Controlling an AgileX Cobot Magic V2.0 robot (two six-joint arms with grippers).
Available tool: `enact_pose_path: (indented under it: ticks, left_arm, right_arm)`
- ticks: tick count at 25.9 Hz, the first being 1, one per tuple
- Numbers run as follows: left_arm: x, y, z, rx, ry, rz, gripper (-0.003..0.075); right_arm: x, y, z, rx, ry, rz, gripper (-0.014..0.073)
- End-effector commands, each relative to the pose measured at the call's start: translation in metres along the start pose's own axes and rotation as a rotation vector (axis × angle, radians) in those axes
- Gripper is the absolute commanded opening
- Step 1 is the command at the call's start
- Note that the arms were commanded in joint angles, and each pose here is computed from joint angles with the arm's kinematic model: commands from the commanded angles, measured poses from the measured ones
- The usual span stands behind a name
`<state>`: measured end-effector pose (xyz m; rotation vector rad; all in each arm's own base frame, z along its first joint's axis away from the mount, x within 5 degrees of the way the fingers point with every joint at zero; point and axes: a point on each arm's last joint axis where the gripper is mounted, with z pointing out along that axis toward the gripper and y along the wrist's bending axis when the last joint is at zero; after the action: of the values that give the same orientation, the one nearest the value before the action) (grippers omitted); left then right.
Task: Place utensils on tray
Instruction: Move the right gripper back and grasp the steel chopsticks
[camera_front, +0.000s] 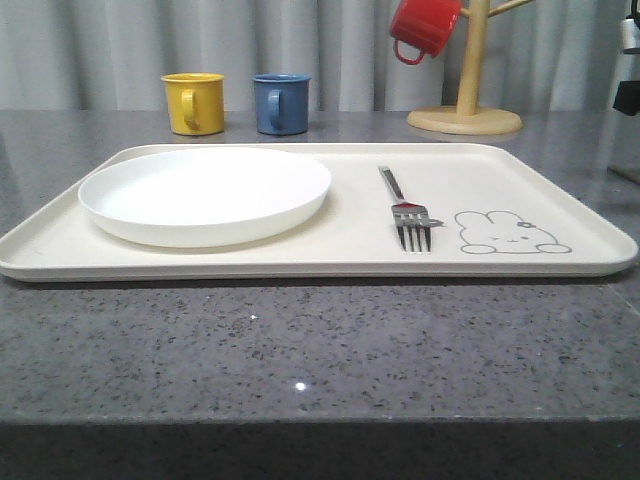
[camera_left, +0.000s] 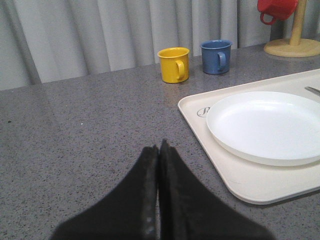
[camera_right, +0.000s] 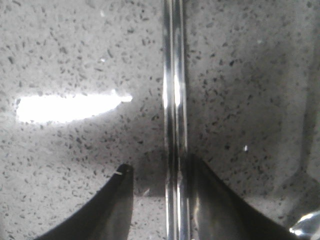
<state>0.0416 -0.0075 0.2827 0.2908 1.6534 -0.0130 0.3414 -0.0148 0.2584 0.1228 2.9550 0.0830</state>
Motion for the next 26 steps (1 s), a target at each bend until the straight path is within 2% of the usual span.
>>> enact_pose_path:
  ticks: [1, 5, 9, 11, 19, 23, 26]
  left_arm:
    - [-0.016, 0.002, -0.002, -0.014, -0.098, -0.020, -0.0018]
    - [-0.016, 0.002, -0.002, -0.014, -0.098, -0.020, -0.0018]
    - [-0.016, 0.002, -0.002, -0.014, -0.098, -0.020, -0.0018]
    - [-0.016, 0.002, -0.002, -0.014, -0.098, -0.020, -0.0018]
    - [-0.016, 0.002, -0.002, -0.014, -0.098, -0.020, -0.0018]
    - [-0.016, 0.002, -0.002, -0.014, -0.098, -0.020, -0.0018]
    - [-0.016, 0.002, -0.002, -0.014, -0.098, -0.020, -0.0018]
  right_arm:
    - [-0.003, -0.001, -0.017, -0.004, -0.069, -0.002, 0.0310]
    - [-0.002, -0.001, -0.010, -0.003, -0.027, -0.001, 0.0292]
    - [-0.001, -0.001, -0.014, -0.004, -0.037, -0.002, 0.0113]
    - [0.000, 0.000, -0.020, -0.004, -0.053, 0.004, 0.0068]
    - [0.013, 0.006, -0.076, -0.024, -0.147, 0.044, 0.0066]
    - [0.021, 0.027, -0.092, -0.078, -0.168, 0.024, 0.0066]
    - [0.026, 0.054, -0.091, -0.114, -0.155, -0.007, 0.0066]
